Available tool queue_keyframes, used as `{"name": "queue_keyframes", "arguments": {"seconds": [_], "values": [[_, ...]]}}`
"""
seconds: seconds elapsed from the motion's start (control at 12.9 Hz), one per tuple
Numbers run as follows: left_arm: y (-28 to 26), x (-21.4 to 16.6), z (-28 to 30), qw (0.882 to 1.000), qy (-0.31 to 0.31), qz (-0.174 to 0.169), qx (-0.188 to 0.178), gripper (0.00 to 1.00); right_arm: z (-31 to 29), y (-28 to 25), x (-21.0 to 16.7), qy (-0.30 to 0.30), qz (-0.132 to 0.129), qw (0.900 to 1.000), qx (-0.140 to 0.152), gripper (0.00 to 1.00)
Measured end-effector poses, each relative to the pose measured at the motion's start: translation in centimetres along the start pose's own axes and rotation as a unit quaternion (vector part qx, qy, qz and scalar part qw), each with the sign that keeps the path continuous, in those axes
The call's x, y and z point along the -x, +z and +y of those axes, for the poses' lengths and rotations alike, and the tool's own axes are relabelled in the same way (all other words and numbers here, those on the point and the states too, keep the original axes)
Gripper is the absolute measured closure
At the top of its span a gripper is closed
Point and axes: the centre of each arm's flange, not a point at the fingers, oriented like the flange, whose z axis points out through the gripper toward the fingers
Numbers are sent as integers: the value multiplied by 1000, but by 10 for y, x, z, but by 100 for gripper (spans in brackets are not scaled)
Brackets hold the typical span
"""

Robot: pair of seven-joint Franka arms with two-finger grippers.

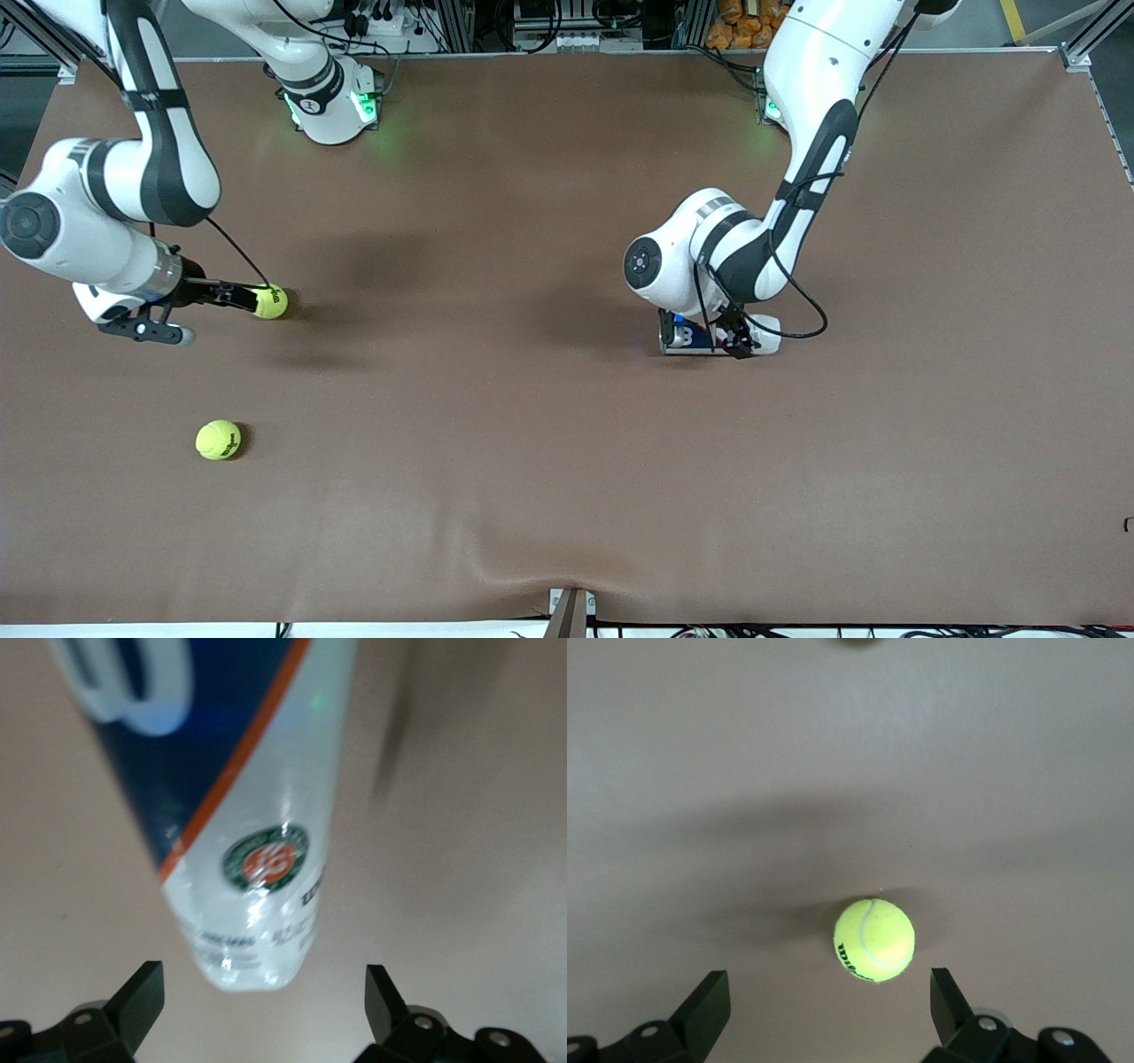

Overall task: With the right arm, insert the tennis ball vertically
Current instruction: 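Stand the can upright with the left gripper while the right gripper grasps the ball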

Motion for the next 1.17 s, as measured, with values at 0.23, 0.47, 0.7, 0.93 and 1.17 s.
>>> {"name": "queue_keyframes", "arguments": {"seconds": [0.23, 0.47, 0.7, 0.93, 1.17], "values": [[5, -2, 3, 1000, 3, 0, 2, 0, 10, 24, 1, 10, -14, 1000, 0, 0], [4, -3, 1, 1000, -4, 6, -3, 0, 11, 47, 2, 11, -2, 1000, 0, 0], [12, 5, -9, 1000, -18, 21, -4, 0, 14, 84, 12, 12, 14, 1000, -1, 0], [22, 4, -11, 999, -23, 24, 0, 0, 14, 104, 20, 12, 2, 1000, 0, 0], [28, -3, -10, 999, -20, 25, 1, 0, 15, 117, 21, 13, -10, 1000, 2, 0]]}}
